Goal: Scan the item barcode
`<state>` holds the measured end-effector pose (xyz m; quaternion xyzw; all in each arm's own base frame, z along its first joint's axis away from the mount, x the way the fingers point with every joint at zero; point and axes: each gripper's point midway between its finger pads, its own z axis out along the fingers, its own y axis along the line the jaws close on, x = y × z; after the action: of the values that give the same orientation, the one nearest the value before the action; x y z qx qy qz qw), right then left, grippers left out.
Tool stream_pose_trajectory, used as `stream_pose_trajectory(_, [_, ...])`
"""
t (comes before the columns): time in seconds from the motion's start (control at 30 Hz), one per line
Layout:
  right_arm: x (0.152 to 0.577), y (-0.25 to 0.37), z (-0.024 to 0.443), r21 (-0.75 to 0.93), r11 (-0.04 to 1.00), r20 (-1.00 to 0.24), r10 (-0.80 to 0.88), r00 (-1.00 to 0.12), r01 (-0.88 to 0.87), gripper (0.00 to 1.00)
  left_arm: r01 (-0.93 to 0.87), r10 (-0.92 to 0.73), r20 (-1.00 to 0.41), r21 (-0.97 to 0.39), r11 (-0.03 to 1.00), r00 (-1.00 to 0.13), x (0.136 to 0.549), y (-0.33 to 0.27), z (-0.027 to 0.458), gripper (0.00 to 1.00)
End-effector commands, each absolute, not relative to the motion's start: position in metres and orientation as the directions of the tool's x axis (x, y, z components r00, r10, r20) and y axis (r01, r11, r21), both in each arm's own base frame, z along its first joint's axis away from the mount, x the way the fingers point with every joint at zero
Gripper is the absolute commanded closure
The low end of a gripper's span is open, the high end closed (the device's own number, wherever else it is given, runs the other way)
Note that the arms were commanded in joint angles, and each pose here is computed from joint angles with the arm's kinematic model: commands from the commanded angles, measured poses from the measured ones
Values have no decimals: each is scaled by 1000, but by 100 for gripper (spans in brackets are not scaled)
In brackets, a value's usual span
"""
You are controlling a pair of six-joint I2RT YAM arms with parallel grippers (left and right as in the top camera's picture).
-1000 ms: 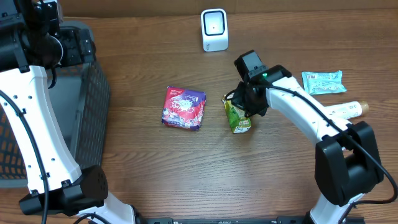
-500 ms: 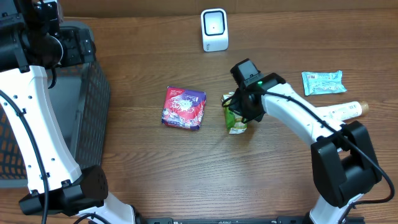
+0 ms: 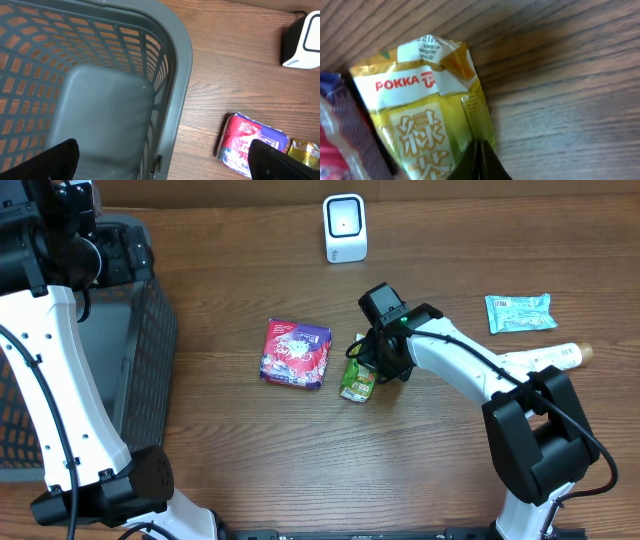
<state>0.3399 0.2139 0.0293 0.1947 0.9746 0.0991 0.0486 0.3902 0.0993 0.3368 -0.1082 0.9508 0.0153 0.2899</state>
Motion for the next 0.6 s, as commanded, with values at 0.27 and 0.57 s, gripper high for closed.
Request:
stream_pose_trajectory(0.27, [334,234,63,247,934,-77,283,-956,257,96,-191,-175,-564,-31,981,-807,390,95,340,0])
stream_pose_trajectory(0.57, [311,262,15,214,943,11,258,-966,254,94,-191,-175,-563,-31,981,-808,390,95,340,1])
